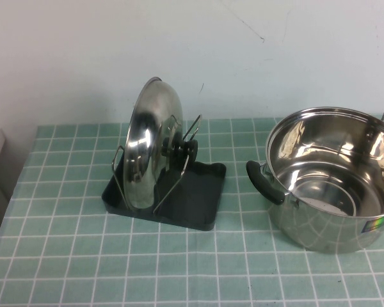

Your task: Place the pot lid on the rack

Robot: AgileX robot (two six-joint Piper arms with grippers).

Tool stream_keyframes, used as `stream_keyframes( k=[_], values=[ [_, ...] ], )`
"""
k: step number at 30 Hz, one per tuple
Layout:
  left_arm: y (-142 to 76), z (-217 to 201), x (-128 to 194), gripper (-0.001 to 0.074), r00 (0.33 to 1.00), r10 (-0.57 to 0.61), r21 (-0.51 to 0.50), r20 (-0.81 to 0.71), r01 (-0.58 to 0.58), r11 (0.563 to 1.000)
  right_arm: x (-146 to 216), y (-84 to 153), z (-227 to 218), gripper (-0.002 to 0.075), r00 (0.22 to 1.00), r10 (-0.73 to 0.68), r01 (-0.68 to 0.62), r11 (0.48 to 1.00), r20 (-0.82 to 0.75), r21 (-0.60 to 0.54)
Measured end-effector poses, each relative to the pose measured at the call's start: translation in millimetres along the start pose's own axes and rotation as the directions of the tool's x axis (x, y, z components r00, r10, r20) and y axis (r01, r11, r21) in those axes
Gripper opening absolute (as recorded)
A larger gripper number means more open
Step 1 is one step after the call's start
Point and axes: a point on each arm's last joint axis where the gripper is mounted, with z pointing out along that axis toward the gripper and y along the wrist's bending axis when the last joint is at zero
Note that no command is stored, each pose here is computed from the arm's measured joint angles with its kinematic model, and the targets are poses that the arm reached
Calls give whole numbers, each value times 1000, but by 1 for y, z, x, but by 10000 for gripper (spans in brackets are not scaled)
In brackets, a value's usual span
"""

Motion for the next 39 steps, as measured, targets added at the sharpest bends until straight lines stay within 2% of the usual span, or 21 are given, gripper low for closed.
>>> stream_keyframes(
  k=[4,10,17,24,31,39],
  values=[
    [0,0,0,-2,1000,0,0,0,0,1000,23,-1,6,-1,996,21,-38,977,81,208],
    [0,0,0,-2,1000,0,0,0,0,1000,72,3,21,-1,997,72,-77,911,26,406],
    [0,0,0,-2,1000,0,0,0,0,1000,98,10,26,-1,980,148,-83,915,-135,396],
    [0,0,0,-2,1000,0,0,0,0,1000,97,14,27,-1,963,259,-213,907,-81,363],
    [0,0,0,-2,1000,-3,0,0,3,1000,97,14,27,-1,967,236,-187,911,-94,367],
    [0,0,0,-2,1000,-3,0,0,3,1000,98,12,26,-1,956,283,-228,883,-79,411]
  ],
)
